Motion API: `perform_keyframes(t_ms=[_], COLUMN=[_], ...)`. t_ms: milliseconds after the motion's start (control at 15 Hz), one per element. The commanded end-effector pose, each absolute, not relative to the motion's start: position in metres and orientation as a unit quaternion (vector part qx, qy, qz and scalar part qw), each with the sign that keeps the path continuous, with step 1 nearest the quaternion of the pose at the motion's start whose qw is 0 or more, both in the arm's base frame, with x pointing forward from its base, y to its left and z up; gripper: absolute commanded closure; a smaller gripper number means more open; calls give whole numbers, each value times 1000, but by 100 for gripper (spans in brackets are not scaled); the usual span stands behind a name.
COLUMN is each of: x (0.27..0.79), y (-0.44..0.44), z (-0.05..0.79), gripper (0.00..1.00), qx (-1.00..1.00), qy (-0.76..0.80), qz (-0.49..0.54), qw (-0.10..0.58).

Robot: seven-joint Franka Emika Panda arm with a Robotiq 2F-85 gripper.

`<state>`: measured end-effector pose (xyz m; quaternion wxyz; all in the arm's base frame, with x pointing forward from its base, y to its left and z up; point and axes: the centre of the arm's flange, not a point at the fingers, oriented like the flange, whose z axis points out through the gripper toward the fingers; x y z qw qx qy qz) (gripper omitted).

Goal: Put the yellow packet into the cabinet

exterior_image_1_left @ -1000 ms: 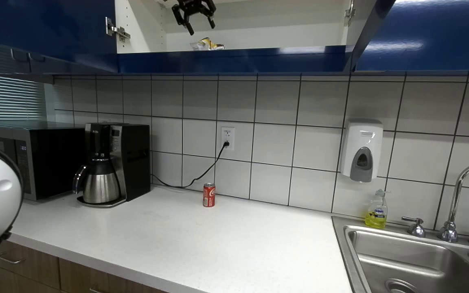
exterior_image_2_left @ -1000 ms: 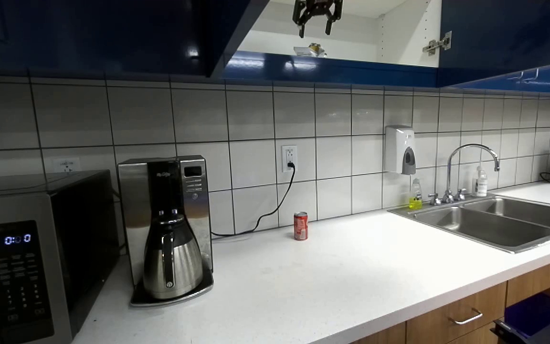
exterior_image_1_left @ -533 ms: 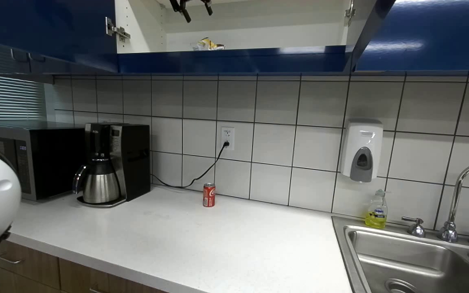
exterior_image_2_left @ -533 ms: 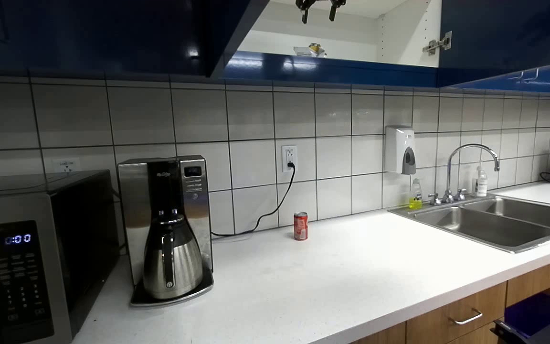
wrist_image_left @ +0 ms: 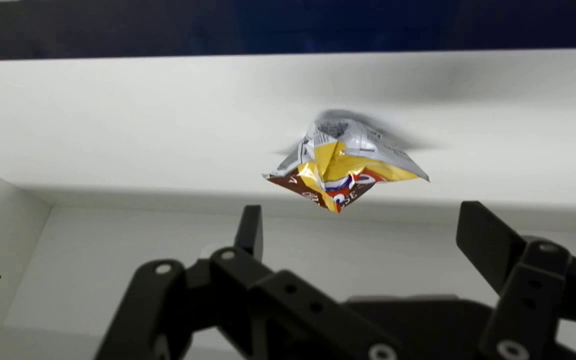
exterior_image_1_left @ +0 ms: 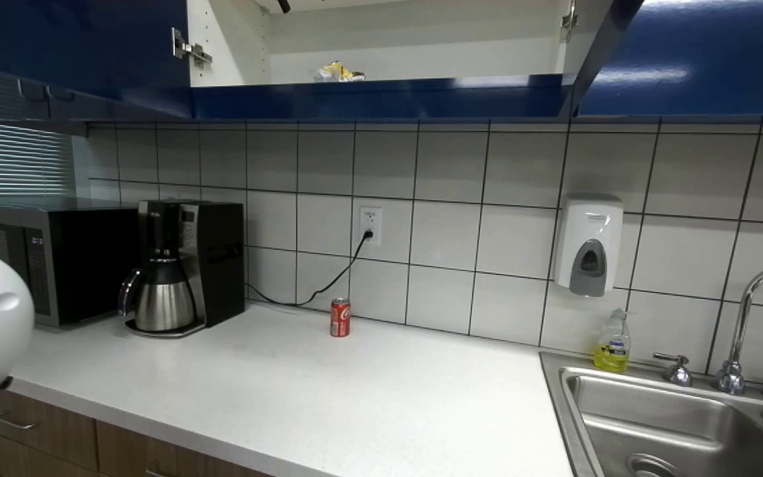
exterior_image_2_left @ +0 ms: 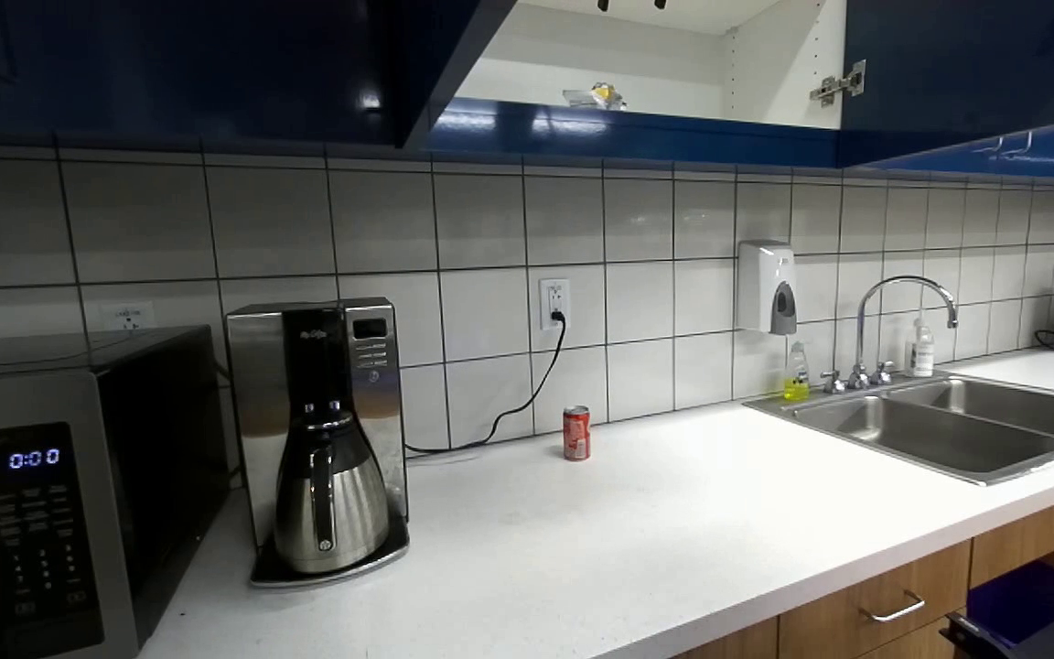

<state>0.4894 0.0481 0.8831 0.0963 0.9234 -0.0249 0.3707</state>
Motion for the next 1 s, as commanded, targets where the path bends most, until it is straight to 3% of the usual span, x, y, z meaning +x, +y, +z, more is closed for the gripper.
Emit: perform_keyframes(t_ms=[0, 467, 933], x=[434, 379, 362], y=[39, 24, 18], z=[854, 787, 695], gripper=[0, 0, 0], qx=[937, 970, 987], qy=[-40, -51, -30], qz=[336, 217, 117], qw=[87, 98, 108])
